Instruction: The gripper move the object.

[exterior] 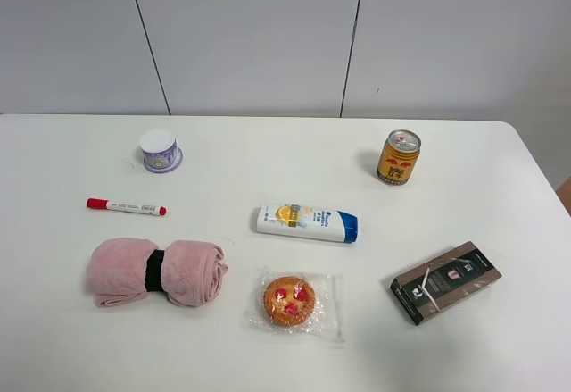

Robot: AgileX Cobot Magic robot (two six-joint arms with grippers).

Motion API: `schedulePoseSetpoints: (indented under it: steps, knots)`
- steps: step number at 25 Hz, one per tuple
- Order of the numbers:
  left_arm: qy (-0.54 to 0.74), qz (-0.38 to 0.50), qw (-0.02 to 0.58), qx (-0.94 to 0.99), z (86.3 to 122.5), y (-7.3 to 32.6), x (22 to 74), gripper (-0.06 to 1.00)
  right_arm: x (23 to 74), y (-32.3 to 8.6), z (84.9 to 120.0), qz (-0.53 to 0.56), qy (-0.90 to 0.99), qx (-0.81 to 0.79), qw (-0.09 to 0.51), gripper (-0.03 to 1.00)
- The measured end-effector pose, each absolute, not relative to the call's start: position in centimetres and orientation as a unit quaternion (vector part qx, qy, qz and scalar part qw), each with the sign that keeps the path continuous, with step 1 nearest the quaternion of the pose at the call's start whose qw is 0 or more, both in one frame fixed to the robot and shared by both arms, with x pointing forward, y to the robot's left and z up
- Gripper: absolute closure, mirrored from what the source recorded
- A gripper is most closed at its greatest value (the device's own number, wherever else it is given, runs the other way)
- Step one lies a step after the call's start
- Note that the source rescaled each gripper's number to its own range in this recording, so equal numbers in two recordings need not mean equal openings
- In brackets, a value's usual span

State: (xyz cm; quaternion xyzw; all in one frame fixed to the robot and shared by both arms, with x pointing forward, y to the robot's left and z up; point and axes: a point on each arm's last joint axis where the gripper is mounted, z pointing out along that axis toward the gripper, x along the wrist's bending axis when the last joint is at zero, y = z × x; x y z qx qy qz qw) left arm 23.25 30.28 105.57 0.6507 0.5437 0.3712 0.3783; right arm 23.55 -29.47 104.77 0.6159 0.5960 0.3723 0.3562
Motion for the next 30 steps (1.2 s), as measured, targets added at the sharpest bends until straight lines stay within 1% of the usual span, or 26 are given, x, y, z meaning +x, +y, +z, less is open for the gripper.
schedulePoseSetpoints:
  steps: [7,14,30]
  knots:
    - [0.548,0.373,0.376,0.647,105.56,30.27,23.24,0.09,23.55,-29.47,104.77,0.372,0.596,0.616,0.356,-0.03]
    - [0.594,0.4,0.347,0.605,105.56,30.17,23.21,0.09,23.55,-29.47,104.77,0.372,0.596,0.616,0.356,-0.03]
    - [0.596,0.397,0.352,0.603,105.56,30.05,23.21,0.09,23.55,-29.47,104.77,0.372,0.596,0.616,0.356,-0.03]
